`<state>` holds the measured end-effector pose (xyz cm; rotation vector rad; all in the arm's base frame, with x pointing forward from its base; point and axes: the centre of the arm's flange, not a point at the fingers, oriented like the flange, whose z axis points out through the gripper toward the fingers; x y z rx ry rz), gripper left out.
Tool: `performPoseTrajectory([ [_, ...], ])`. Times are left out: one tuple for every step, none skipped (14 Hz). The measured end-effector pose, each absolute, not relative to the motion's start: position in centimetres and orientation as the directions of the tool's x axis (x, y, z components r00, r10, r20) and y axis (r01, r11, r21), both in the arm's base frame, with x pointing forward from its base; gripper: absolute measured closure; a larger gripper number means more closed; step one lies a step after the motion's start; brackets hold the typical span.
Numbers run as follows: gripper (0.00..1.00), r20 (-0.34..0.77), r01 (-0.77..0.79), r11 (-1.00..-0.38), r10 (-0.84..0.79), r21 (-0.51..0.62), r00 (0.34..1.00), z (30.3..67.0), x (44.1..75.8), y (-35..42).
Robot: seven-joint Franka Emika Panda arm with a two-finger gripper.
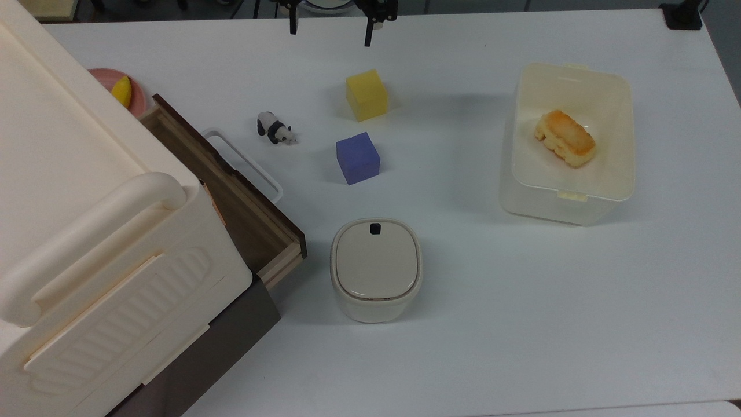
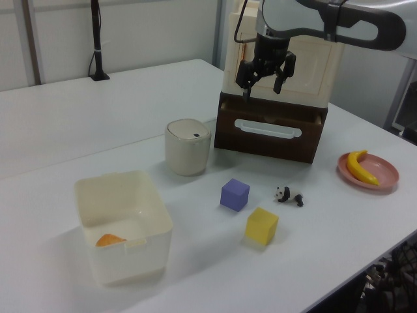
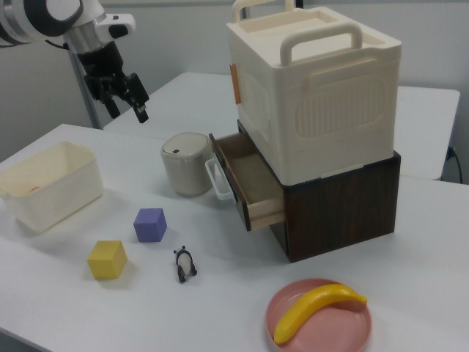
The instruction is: Slide open the drawer
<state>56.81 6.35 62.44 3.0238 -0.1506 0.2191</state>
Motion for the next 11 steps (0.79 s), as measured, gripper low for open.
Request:
performPoseTrajectory([
  [0.0,0.153,-0.107,-0.989,-0.092,0.098,0.984,62.69,56.71,6.36],
  [0.0,0.157,-0.108,-0.989,-0.092,0.097,0.983,62.92,56.6,6.36],
  [0.0,0.159,-0.108,-0.989,-0.092,0.097,0.983,63.04,56.53,6.37],
  [0.0,0.16,-0.108,-0.989,-0.092,0.097,0.983,63.08,56.51,6.37],
  [0.0,0.161,-0.108,-0.989,-0.092,0.097,0.983,63.11,56.5,6.37],
  [0.0,0.161,-0.107,-0.99,-0.09,0.097,0.983,63.13,56.48,6.37],
  [0.0,0.159,-0.097,-0.99,-0.08,0.099,0.984,63.15,56.45,6.37],
  [0.0,0.155,-0.073,-0.992,-0.056,0.104,0.986,63.15,56.4,6.37],
  [0.0,0.153,-0.055,-0.993,-0.038,0.107,0.987,63.18,56.37,6.37],
  [0.0,0.152,-0.046,-0.993,-0.029,0.108,0.988,63.2,56.36,6.37],
  [0.0,0.151,-0.037,-0.993,-0.02,0.11,0.988,63.18,56.35,6.37],
])
